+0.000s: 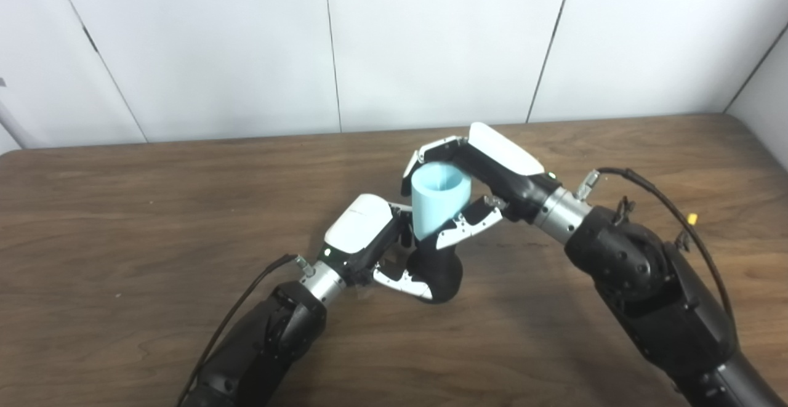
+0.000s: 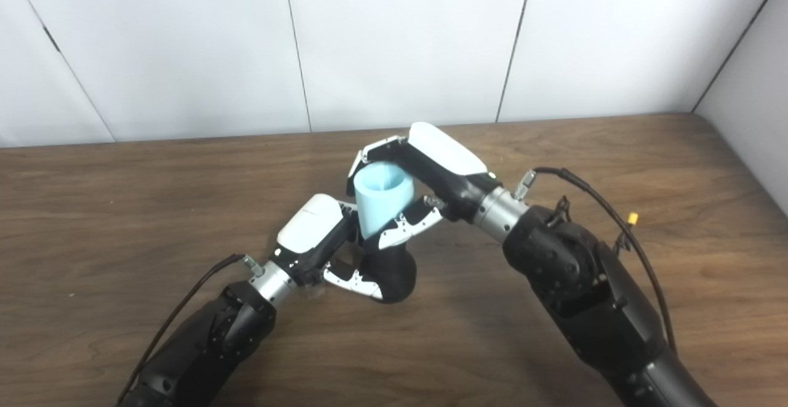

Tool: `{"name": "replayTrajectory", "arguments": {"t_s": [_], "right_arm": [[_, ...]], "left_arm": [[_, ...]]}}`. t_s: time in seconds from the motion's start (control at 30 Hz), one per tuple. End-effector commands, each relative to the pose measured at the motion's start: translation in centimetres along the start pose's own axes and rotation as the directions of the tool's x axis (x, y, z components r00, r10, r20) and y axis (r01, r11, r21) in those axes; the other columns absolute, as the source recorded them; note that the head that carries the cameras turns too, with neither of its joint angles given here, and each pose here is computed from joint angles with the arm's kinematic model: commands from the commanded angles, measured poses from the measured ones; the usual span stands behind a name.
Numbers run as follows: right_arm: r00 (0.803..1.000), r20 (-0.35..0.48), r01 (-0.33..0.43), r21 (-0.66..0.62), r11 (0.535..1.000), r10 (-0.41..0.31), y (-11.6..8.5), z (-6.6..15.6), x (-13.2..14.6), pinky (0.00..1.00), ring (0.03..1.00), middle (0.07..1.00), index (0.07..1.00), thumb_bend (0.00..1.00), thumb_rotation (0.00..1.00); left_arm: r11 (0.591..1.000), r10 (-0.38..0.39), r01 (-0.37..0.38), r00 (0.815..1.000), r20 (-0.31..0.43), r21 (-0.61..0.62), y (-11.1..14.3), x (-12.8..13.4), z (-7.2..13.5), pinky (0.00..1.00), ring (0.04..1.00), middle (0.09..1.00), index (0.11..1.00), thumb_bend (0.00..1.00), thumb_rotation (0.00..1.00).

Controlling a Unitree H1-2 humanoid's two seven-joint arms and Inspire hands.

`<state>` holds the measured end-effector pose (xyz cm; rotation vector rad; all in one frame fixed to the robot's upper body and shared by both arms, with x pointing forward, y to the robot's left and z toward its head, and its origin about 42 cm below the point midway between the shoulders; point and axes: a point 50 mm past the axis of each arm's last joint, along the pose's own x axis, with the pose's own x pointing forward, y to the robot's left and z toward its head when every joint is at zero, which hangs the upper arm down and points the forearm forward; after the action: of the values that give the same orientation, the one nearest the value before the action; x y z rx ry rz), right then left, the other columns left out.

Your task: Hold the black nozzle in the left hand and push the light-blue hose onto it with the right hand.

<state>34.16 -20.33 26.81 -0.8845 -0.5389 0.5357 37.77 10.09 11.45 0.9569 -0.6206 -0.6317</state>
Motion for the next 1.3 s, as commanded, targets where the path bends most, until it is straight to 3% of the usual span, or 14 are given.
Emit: {"name": "replayTrajectory", "arguments": {"t_s": [0.0,0.33,0.53,0.63,0.77,0.9,1.1,1.27], "right_arm": [[0.998,-0.023,-0.051,-0.052,0.997,0.050,1.7,-1.3,-1.3,0.32,0.400,0.483,0.500,0.52,0.00],[0.996,-0.018,0.088,-0.076,0.993,-0.089,3.8,-2.2,-3.0,0.35,0.407,0.488,0.503,0.52,0.00],[0.995,-0.026,0.094,-0.089,0.992,-0.096,4.3,-2.4,-2.9,0.36,0.404,0.472,0.505,0.52,0.00],[0.997,-0.040,0.056,-0.094,0.994,-0.060,4.3,-2.4,-2.8,0.36,0.400,0.457,0.509,0.52,0.00],[0.994,-0.105,-0.046,-0.067,0.997,0.039,4.1,-2.2,-2.0,0.41,0.408,0.452,0.506,0.52,0.00],[0.976,-0.157,-0.155,-0.021,0.988,0.150,3.3,-1.6,-1.1,0.34,0.392,0.464,0.526,0.52,0.00],[0.955,-0.177,-0.240,0.007,0.971,0.237,2.5,-0.3,-0.1,0.32,0.375,0.457,0.512,0.52,0.00],[0.924,-0.227,-0.304,0.054,0.951,0.308,2.2,0.1,0.4,0.32,0.394,0.460,0.522,0.52,0.00]], "left_arm": [[0.987,-0.142,0.129,0.980,-0.138,-0.099,-6.2,-5.3,-0.4,0.34,0.400,0.453,0.506,0.52,0.00],[0.985,-0.150,0.136,0.978,-0.147,-0.104,-6.1,-5.4,-0.4,0.34,0.399,0.447,0.511,0.52,0.00],[0.986,-0.147,0.134,0.978,-0.148,-0.095,-6.0,-5.4,-0.4,0.33,0.391,0.442,0.510,0.52,0.00],[0.987,-0.145,0.132,0.978,-0.148,-0.094,-6.0,-5.3,-0.4,0.33,0.391,0.442,0.510,0.52,0.00],[0.986,-0.146,0.133,0.978,-0.148,-0.096,-6.1,-5.3,-0.3,0.33,0.391,0.444,0.511,0.52,0.00],[0.987,-0.143,0.131,0.980,-0.138,-0.092,-5.9,-5.2,-0.1,0.34,0.397,0.444,0.513,0.52,0.00],[0.987,-0.144,0.132,0.980,-0.140,-0.093,-5.9,-5.1,0.0,0.33,0.390,0.445,0.508,0.52,0.00],[0.987,-0.138,0.125,0.981,-0.134,-0.103,-6.0,-5.1,0.0,0.32,0.376,0.438,0.509,0.52,0.00]]}}
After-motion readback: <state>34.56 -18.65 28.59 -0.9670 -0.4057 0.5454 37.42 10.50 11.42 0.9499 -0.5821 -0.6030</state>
